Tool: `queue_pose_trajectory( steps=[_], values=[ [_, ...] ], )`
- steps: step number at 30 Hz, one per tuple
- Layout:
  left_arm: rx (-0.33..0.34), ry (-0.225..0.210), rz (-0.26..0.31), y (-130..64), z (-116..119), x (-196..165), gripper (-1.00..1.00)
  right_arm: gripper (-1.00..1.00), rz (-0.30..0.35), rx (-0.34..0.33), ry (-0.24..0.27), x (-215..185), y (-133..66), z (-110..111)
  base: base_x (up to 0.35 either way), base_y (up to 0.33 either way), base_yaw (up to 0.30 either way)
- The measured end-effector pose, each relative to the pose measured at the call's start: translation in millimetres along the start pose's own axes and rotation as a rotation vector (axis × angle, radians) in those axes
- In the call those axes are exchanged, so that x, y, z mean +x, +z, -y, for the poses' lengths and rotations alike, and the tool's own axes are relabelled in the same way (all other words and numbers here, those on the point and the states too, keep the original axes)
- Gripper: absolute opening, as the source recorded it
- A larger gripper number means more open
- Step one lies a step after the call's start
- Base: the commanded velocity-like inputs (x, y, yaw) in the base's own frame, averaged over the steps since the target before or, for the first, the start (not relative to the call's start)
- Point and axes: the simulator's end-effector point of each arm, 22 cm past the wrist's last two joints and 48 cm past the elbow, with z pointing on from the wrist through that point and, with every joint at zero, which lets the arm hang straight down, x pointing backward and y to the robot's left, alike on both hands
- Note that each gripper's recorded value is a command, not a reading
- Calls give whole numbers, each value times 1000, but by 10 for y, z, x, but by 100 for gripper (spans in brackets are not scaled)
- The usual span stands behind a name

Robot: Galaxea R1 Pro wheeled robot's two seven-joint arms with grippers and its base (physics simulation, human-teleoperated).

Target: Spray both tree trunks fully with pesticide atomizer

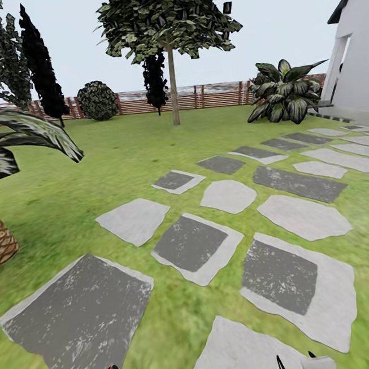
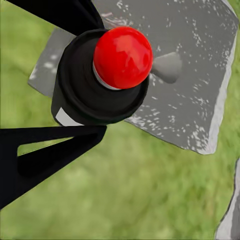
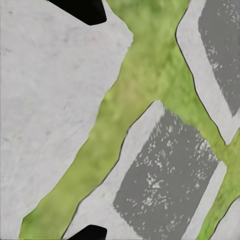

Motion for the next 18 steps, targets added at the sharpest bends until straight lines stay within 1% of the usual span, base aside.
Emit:
queue_pose_trajectory(
  steps=[18],
  values=[
    [1, 0, 0, 0, 2, 0, -100, 100, 0, 0, 0, 0, 0, 0, 339, 0, 0]
  ],
)
